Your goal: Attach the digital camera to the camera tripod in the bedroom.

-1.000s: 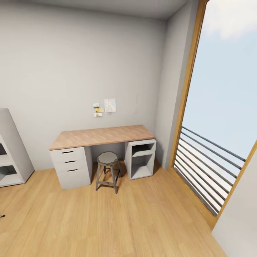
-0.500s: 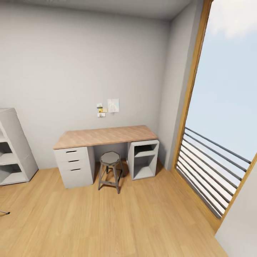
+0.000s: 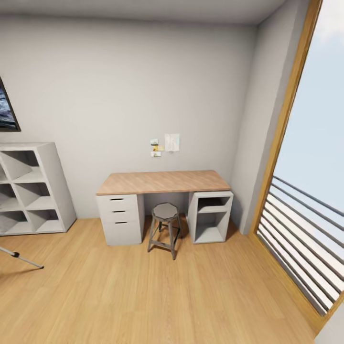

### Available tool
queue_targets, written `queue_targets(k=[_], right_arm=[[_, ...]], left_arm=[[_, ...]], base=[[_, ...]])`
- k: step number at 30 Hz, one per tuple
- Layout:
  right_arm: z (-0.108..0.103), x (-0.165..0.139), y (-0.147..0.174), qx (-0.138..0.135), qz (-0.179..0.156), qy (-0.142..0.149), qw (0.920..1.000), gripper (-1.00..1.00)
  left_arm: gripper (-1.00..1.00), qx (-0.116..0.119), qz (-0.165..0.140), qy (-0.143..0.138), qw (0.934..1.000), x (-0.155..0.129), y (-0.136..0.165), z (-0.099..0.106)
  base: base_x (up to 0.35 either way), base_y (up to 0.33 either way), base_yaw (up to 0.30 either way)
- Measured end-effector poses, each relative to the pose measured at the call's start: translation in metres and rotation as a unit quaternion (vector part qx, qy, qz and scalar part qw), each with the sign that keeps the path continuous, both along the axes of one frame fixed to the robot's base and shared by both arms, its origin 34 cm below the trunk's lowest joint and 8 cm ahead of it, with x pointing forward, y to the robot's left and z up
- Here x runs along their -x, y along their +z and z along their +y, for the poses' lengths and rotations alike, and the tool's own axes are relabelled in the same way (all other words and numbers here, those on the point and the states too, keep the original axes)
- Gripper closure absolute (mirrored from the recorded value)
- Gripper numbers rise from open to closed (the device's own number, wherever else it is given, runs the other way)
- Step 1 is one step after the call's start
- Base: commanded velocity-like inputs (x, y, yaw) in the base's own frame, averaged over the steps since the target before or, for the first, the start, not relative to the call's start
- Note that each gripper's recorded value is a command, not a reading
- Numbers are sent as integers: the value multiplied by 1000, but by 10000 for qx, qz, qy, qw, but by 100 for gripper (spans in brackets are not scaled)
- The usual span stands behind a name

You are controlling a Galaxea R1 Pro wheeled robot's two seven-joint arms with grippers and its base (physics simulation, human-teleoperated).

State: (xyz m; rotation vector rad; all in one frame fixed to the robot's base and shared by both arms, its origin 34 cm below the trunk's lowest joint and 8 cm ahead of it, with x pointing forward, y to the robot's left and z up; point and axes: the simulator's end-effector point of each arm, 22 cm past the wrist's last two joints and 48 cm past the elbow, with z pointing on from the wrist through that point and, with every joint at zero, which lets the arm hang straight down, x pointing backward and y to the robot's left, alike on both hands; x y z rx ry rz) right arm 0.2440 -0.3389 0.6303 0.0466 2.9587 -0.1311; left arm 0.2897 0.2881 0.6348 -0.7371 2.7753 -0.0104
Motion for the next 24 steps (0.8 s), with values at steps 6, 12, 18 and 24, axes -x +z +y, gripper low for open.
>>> queue_targets(k=[6,12,18,24], right_arm=[[0,0,0,1,-3,6,10000,-100],[1,0,0,-1,6,23,10000,-100],[-1,1,0,22,20,35,10000,-100],[-1,2,0,25,44,61,10000,-100]], left_arm=[[100,22,-7,108,9999,0,0,0],[100,27,-7,154,9999,0,0,1],[100,26,-6,166,9999,0,0,1],[100,27,-6,167,9999,0,0,1]], base=[[0,0,299],[0,0,300],[0,0,300],[0,0,300]])
